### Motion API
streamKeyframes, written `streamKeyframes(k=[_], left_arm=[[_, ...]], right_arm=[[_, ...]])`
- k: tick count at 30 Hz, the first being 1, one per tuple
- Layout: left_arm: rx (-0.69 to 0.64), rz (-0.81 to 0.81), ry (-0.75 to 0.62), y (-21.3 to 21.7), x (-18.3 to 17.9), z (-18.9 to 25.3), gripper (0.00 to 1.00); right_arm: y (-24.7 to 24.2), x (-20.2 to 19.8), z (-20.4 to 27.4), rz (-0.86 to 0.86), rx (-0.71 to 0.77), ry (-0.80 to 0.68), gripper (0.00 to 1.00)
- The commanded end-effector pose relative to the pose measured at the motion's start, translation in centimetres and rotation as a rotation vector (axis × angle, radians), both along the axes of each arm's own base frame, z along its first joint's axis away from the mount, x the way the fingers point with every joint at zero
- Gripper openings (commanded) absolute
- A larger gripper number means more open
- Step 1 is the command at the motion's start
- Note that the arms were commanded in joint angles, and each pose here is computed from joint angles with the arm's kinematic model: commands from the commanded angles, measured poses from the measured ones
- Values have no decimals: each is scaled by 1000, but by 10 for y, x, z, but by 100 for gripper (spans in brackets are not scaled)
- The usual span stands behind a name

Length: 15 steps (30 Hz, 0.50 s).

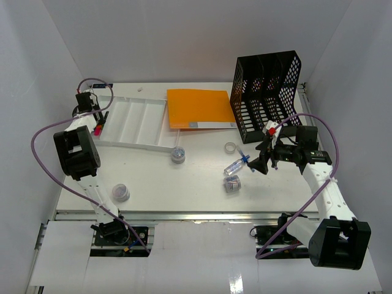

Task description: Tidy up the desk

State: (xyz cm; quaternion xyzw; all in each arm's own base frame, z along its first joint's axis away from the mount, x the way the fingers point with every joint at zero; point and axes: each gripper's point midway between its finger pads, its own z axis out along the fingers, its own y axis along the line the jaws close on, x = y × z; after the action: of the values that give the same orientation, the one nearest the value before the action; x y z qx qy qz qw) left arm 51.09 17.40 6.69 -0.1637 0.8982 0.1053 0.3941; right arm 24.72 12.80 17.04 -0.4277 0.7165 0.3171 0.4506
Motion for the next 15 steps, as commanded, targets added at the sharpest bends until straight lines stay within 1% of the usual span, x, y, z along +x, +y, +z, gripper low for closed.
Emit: streamKeyframes(k=[1, 2, 3, 5, 9, 10, 12, 15], left_arm=[[64, 2, -43, 13, 9, 28, 45], [60, 2, -46, 12, 9, 30, 55], [55, 3, -50, 11, 8, 31, 60], [46, -9, -68, 8, 9, 39, 67], [-27, -4, -140, -5, 12, 65, 73], [-49, -23, -170, -11, 13, 78, 76], [-115, -51, -211, -26, 12, 93, 77], [-263, -185, -304, -71, 5, 129, 79]], right_arm=[[4, 1, 9, 26, 12, -22, 92], [4, 1, 9, 26, 12, -22, 92], [4, 1, 9, 26, 12, -22, 92], [3, 1, 9, 24, 10, -22, 92], [3, 1, 8, 25, 8, -23, 92], [3, 1, 8, 24, 7, -24, 92], [3, 1, 8, 25, 4, -27, 92], [3, 0, 6, 30, 3, -25, 92]])
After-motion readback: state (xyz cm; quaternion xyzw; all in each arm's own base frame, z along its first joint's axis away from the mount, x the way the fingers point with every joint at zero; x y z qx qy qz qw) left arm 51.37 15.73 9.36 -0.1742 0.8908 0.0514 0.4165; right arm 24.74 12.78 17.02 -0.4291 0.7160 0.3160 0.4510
